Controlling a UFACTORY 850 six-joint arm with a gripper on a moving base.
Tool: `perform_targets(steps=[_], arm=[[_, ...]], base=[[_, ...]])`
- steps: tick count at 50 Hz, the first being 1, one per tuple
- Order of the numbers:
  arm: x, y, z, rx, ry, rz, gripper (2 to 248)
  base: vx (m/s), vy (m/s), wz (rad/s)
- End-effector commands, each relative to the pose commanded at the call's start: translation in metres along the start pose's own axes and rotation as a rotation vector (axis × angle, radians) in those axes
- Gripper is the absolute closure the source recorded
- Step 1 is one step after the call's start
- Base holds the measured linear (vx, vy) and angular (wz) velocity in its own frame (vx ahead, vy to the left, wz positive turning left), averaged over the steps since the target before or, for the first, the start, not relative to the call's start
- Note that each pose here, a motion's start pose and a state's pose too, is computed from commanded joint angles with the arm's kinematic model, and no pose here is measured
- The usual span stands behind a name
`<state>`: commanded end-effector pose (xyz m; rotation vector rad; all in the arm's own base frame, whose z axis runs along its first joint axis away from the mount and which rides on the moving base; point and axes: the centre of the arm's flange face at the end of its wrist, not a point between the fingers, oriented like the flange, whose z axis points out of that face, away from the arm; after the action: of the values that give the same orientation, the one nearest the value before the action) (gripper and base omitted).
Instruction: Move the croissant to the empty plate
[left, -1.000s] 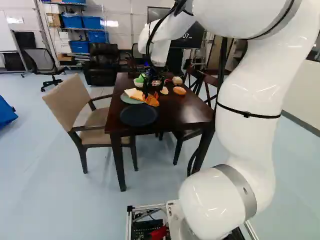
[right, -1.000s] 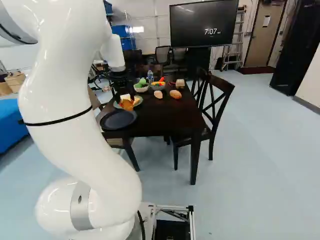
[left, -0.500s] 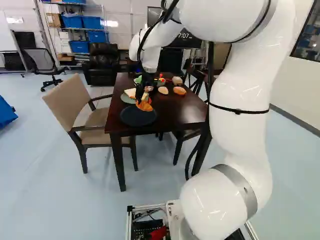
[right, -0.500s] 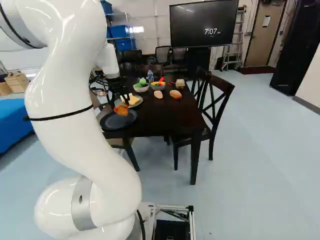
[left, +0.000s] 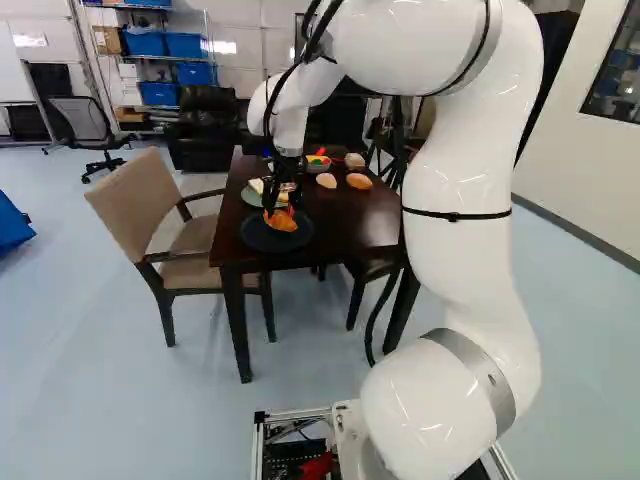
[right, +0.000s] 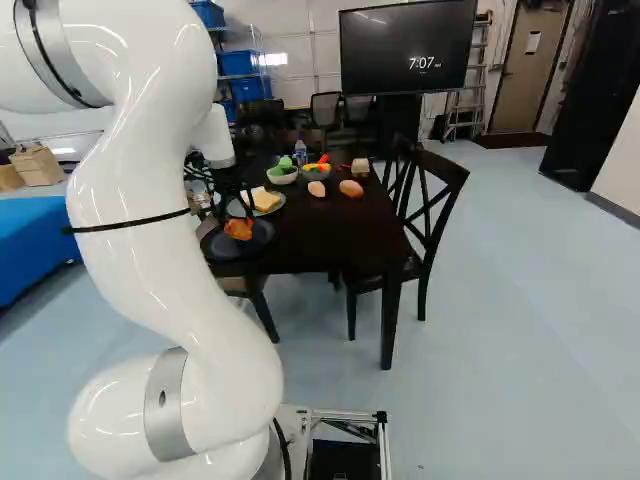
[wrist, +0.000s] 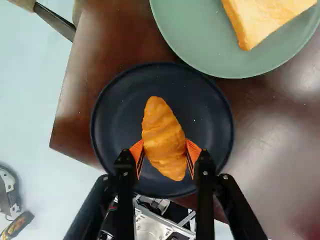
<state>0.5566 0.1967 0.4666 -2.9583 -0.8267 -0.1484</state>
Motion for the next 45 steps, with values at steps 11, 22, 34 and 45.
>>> perform_targets(steps=[11, 22, 34, 45], arm=[[0.0000, 0.0000, 0.0000, 0.000, 0.000, 0.000, 124], [0.0000, 0.0000, 0.0000, 0.000, 0.000, 0.000, 87], [0.0000, 0.0000, 0.0000, 0.000, 0.000, 0.000, 19], [0.0000, 0.0000, 0.0000, 0.000, 0.000, 0.000, 3]], base=[[0.000, 0.000, 0.000], [0.000, 0.000, 0.000], [0.000, 0.000, 0.000], [0.000, 0.000, 0.000]])
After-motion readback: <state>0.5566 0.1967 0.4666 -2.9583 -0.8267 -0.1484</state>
